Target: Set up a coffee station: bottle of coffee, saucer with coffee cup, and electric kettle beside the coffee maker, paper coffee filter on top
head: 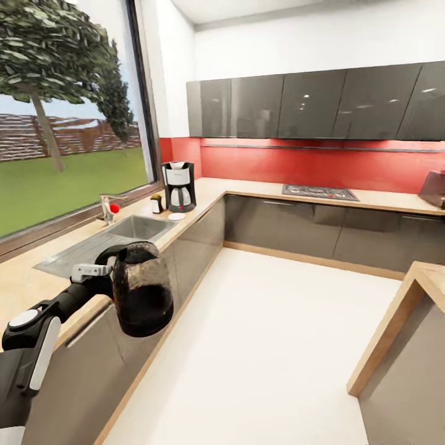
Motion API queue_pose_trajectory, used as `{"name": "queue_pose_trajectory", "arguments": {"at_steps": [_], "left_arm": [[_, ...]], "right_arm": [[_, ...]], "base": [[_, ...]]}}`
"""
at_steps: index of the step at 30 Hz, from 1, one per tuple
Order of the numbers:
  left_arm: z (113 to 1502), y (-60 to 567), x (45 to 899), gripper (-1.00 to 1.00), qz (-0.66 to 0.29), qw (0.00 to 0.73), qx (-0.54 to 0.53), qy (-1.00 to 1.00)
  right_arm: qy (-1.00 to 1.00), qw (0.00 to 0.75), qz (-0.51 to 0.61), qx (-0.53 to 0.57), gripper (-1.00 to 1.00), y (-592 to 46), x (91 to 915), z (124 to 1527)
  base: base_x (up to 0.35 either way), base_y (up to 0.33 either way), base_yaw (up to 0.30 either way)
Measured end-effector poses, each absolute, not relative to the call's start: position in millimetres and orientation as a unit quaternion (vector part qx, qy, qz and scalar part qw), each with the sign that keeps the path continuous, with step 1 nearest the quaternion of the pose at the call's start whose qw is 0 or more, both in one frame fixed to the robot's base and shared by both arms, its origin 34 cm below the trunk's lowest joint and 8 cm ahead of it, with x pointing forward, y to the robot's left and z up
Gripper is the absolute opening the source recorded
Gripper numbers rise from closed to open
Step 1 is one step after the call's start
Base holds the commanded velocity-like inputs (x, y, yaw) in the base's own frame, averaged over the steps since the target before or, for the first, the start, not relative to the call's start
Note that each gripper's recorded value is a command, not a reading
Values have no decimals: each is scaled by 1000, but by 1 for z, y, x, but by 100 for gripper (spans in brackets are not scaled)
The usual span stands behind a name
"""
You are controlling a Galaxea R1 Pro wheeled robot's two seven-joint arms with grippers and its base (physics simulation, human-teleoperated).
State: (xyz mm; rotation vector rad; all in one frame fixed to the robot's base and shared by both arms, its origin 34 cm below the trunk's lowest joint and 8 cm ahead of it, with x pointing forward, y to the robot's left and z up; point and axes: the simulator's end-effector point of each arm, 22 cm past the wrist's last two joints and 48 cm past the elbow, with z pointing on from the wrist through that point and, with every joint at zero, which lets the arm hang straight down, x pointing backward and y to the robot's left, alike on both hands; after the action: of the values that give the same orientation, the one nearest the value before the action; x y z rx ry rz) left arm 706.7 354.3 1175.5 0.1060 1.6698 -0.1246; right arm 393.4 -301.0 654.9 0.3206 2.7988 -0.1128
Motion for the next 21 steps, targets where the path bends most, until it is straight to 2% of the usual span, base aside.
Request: {"name": "queue_pose_trajectory", "arguments": {"at_steps": [21], "left_arm": [[1163, 357, 708, -100, -58, 658, 41, 749]], "right_arm": [[980, 160, -39, 111, 100, -301, 393, 655]], "base": [[336, -2, -300]]}}
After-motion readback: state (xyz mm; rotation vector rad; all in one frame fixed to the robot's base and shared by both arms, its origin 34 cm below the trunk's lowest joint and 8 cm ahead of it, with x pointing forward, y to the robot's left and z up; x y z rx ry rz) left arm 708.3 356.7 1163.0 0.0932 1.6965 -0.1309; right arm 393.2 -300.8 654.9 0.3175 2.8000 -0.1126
